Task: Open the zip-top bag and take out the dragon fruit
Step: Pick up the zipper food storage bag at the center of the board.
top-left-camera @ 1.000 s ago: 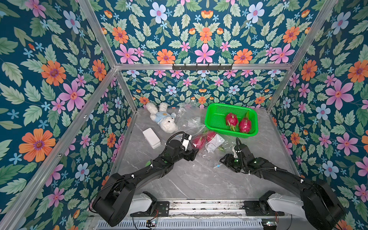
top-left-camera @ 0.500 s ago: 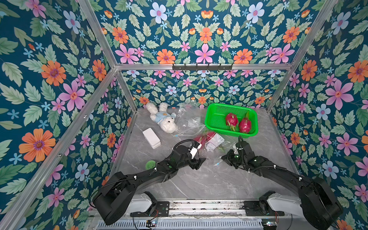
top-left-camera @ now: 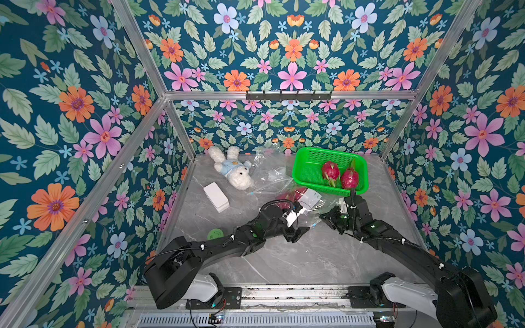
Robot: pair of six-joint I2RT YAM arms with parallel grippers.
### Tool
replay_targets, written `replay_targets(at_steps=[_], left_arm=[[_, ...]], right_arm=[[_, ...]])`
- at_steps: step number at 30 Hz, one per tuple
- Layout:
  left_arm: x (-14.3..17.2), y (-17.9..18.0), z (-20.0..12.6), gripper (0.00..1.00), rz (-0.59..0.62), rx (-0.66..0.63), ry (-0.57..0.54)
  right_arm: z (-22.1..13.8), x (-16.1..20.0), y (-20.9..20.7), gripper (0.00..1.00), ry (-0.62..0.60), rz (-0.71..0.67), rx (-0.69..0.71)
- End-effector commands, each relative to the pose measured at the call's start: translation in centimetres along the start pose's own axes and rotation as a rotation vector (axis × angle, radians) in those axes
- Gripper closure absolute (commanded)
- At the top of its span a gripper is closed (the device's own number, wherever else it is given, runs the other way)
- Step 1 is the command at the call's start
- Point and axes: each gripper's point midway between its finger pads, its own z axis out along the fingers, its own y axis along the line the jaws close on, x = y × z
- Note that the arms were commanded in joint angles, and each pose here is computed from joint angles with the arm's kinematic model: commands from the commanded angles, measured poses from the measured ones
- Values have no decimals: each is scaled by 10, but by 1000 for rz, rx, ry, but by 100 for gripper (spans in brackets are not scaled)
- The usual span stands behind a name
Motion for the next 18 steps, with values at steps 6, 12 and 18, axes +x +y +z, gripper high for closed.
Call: replay_targets(at_steps=[6, 12, 18], left_arm=[[10, -8, 15, 45, 103, -28, 11], [3, -6, 25, 62, 146, -58, 0], [3, -4, 29, 73, 158, -67, 3]], right_arm=[[-1, -4, 12, 100, -2, 11, -40], [-2, -3, 11, 100, -1, 9, -41], [-2, -3, 9, 100, -4, 11, -41]])
